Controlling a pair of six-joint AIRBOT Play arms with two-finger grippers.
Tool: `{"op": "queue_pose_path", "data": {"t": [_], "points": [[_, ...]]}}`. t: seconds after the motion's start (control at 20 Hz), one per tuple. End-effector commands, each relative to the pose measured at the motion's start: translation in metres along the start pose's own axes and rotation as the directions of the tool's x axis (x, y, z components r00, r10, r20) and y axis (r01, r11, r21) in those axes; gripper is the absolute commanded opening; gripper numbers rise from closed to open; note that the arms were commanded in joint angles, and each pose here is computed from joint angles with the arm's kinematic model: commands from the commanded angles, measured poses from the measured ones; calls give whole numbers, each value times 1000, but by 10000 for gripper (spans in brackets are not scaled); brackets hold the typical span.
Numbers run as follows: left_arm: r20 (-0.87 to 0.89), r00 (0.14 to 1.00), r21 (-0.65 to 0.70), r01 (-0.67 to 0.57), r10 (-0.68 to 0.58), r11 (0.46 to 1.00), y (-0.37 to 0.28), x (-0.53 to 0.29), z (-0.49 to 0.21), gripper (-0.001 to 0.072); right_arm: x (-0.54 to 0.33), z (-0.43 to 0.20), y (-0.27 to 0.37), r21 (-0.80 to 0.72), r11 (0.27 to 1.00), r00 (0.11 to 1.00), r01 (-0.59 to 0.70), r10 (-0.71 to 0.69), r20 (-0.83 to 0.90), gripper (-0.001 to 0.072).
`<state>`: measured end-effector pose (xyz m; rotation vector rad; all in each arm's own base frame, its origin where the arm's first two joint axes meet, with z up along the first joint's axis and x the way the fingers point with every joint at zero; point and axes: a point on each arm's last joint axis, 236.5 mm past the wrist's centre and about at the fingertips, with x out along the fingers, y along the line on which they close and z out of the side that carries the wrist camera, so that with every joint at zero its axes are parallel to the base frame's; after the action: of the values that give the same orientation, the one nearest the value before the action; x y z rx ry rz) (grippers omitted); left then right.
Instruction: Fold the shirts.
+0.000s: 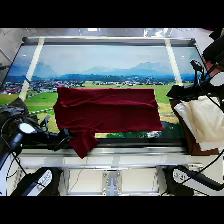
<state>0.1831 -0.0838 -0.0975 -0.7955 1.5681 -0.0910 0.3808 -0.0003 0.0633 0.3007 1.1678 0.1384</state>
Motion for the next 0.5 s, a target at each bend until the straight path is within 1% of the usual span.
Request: {"op": "queue_pose_path", "data": {"t": [0.0, 0.1, 0.2, 0.25, 0.3, 0.35, 0.45], "points": [[41, 998, -67, 42, -39, 997, 0, 12, 3, 565, 0, 3, 5, 10, 1000, 1000, -20, 20, 17, 459], [78, 995, -90, 65, -58, 994, -3, 13, 13, 565, -1, 2, 5, 10, 1000, 1000, -20, 20, 16, 455], [75, 996, -106, 60, -52, 993, 0, 17, 16, 557, -4, 3, 6, 6, 1000, 999, -20, 20, 25, 454], [62, 997, -112, 55, -48, 992, 2, 20, 14, 436, -8, 4, 7, 3, 1000, 999, -19, 19, 34, 453], [56, 997, -119, 51, -45, 992, 3, 22, 14, 201, -12, 5, 8, -2, 1000, 999, -18, 18, 46, 452], [54, 997, -121, 53, -47, 991, 3, 22, 15, 22, -18, 5, 9, -9, 1000, 998, -14, 14, 55, 452], [52, 997, -116, 64, -59, 991, 0, 21, 13, 11, -31, 1, 7, -31, 999, 998, 19, -17, 63, 452]]}}
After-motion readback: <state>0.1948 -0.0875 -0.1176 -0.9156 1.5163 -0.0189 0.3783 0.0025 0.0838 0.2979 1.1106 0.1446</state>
